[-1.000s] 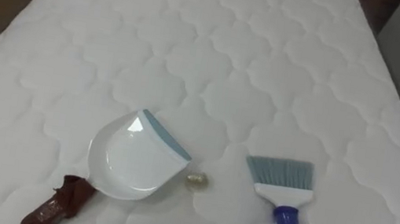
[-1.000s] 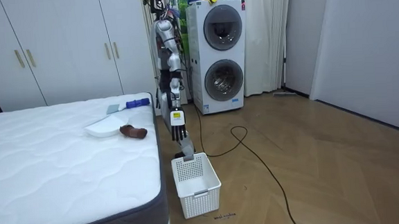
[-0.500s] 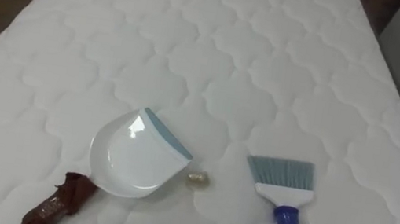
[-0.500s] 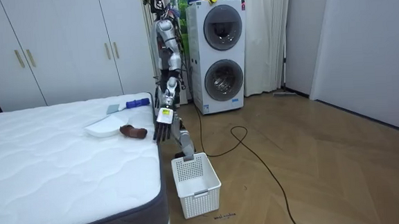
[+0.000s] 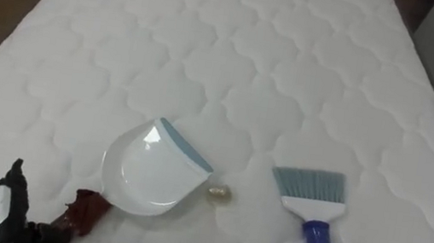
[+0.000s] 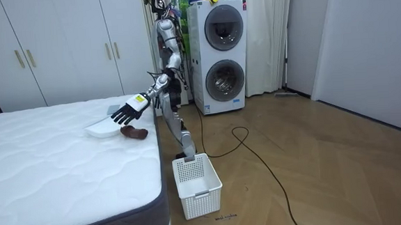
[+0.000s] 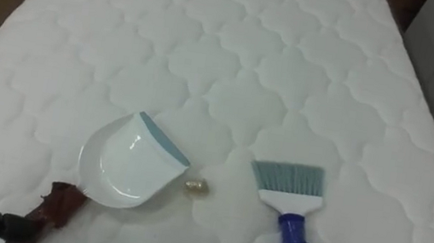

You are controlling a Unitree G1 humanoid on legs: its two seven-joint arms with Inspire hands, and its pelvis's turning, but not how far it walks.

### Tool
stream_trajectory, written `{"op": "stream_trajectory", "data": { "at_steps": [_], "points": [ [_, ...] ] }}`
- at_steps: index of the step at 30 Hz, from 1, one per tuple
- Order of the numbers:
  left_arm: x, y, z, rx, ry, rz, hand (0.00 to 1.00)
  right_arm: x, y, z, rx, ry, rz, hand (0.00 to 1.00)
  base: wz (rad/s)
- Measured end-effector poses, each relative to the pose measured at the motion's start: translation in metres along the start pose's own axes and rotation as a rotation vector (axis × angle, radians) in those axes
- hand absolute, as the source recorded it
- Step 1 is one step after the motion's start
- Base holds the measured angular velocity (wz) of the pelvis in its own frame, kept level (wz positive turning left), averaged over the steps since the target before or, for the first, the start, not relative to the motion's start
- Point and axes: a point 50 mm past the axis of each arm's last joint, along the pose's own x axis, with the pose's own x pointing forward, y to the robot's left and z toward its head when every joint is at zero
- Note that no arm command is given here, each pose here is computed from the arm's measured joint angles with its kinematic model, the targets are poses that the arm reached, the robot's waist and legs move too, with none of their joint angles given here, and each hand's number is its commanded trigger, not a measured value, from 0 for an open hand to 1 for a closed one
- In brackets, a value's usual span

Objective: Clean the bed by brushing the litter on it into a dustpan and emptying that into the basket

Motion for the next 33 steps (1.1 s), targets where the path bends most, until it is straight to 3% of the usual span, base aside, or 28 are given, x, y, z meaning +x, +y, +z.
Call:
{"op": "stream_trajectory", "data": {
  "at_steps": [7,18,29,33],
  "points": [
    [0.009,0.001,0.027,-0.006,-0.117,0.023,0.00,0.000,0.001,0.002,-0.002,-0.006,0.003,0.00,0.01],
    [0.015,-0.011,0.044,0.045,-0.185,-0.091,0.00,0.001,0.003,0.007,-0.013,-0.013,0.032,0.00,0.01],
    [0.021,-0.031,0.024,0.121,-0.072,-0.230,0.00,0.004,0.008,0.023,-0.063,-0.048,0.030,0.00,-0.05],
    [0.034,-0.030,0.035,0.129,-0.075,-0.229,0.00,0.005,0.009,0.032,-0.095,-0.066,0.022,0.00,0.05]
  ]
}}
